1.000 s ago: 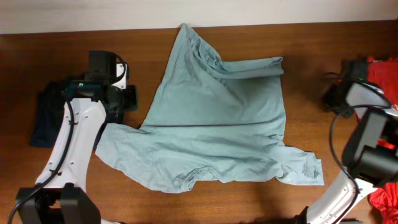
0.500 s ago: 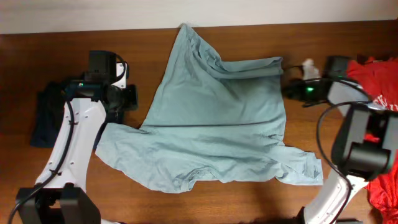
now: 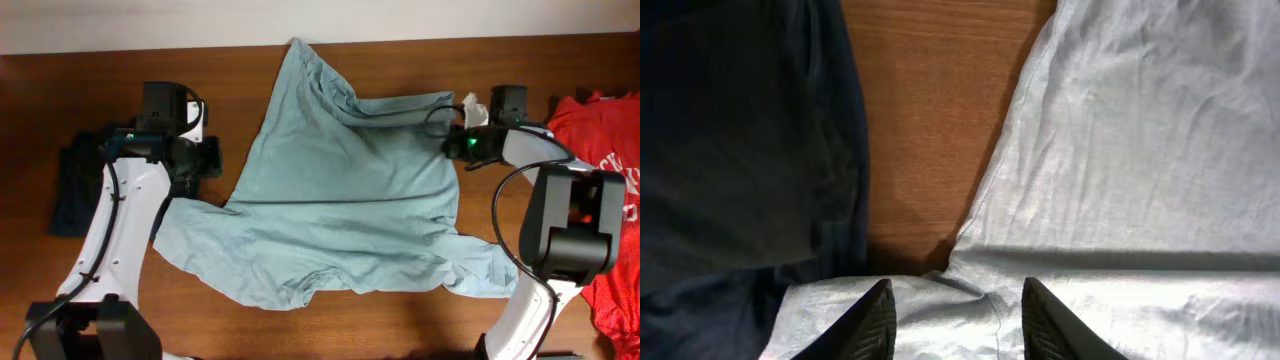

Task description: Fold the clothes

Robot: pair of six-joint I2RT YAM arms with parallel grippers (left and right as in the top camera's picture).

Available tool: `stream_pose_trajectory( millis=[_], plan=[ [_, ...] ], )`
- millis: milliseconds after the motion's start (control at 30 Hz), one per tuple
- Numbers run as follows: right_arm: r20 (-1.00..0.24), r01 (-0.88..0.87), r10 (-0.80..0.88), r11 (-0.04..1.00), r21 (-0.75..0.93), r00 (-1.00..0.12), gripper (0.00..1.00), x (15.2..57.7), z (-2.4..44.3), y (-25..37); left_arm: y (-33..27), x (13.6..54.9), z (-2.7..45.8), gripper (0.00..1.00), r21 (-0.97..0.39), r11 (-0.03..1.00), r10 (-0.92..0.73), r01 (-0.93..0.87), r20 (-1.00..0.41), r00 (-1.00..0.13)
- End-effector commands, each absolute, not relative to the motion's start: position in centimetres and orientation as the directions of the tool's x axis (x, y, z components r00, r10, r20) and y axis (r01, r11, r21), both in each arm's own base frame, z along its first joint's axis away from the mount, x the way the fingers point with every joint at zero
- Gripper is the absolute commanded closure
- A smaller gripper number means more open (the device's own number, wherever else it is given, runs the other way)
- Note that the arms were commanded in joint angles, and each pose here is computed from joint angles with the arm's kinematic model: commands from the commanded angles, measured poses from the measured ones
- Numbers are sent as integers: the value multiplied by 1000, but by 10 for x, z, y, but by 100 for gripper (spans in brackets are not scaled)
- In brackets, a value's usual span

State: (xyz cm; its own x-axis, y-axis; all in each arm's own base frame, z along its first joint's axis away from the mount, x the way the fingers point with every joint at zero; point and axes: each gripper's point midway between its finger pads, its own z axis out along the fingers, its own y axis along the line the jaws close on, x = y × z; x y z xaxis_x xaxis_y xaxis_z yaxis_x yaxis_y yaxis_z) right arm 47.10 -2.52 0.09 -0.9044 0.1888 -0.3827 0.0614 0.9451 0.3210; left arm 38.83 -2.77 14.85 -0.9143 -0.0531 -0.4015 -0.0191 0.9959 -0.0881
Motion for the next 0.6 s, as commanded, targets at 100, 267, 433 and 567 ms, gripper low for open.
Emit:
stream_pose_trajectory(
  millis=[100,267,433,567],
  plan=[
    [-318,390,420,908,155,-850,96,450,-22,-102,-30,390,158,59,-96,995,-37,4,-425,-905],
    [-256,627,644,763,157,-721,96,424,-26,-150,-30,390,158,59,-96,995,-37,5,-425,-904],
    [-167,817,816,571,79,-554,96,377,-33,-190,-30,390,158,58,-96,995,-37,4,-426,-904],
    [-140,872,864,489,3,-484,96,351,-35,-206,-35,390,158,49,-115,993,-34,17,-424,-905]
  ],
)
